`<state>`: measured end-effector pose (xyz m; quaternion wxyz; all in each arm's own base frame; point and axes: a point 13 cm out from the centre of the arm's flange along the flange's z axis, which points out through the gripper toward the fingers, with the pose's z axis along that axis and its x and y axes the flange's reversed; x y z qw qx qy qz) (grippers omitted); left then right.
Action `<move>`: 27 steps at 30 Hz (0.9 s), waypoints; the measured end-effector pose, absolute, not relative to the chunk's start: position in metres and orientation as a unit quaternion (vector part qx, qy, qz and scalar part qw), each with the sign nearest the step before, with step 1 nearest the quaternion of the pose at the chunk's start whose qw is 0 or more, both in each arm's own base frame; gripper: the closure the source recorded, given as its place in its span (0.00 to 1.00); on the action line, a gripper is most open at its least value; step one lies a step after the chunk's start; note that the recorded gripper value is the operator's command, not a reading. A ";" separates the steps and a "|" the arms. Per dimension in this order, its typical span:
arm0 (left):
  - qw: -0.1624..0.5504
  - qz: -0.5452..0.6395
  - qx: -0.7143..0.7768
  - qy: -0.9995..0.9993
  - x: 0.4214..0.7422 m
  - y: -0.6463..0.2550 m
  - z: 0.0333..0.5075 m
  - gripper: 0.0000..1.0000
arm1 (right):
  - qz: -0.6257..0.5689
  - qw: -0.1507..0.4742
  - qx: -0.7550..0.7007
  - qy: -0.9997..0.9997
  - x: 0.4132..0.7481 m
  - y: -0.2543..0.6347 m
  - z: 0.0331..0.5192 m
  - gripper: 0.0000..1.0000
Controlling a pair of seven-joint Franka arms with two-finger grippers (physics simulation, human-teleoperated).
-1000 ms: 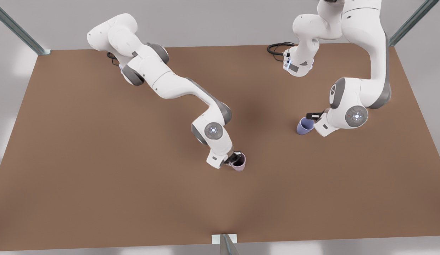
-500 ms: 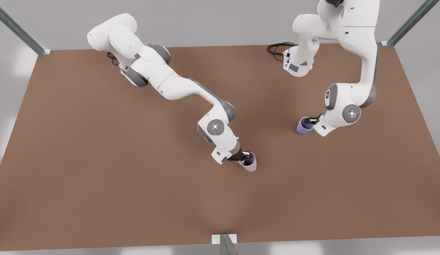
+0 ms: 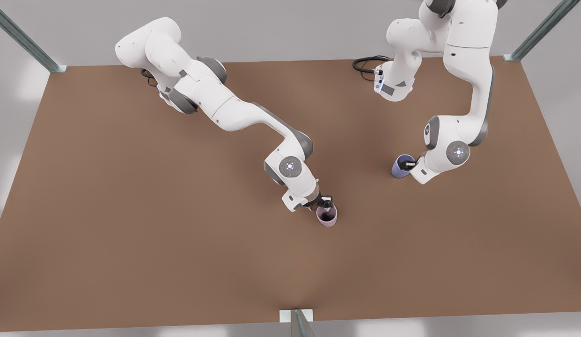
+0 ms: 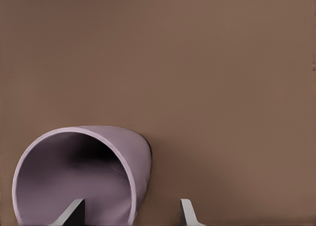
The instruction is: Stack the cups, with the pink cup at the bottom and the purple cup at the top
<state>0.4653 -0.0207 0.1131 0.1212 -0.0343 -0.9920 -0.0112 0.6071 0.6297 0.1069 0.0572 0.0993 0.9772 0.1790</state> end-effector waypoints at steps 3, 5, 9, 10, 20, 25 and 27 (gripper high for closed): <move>0.119 -0.013 -0.036 -0.992 0.467 -0.020 0.113 0.72 | 0.182 0.058 0.106 0.976 0.609 0.631 0.109 0.13; 0.119 -0.017 -0.034 -0.992 0.467 -0.019 0.113 0.74 | 0.185 0.060 0.110 0.975 0.610 0.631 0.110 0.12; 0.122 -0.010 -0.028 -0.992 0.465 -0.023 0.112 0.75 | 0.191 0.062 0.117 0.973 0.610 0.635 0.113 0.12; 0.124 -0.009 -0.027 -0.992 0.464 -0.023 0.110 0.74 | 0.192 0.063 0.118 0.972 0.610 0.635 0.115 0.12; 0.132 0.004 -0.025 -0.991 0.466 -0.034 0.123 0.79 | 0.109 0.128 0.243 0.955 0.712 0.317 0.426 0.00; 0.083 0.020 -0.055 -0.995 0.541 -0.099 0.203 0.79 | 0.018 0.069 0.344 0.936 0.635 0.009 0.475 0.00; 0.058 0.025 -0.077 -0.995 0.592 -0.149 0.254 0.79 | 0.000 0.030 0.333 0.942 0.591 -0.020 0.448 0.00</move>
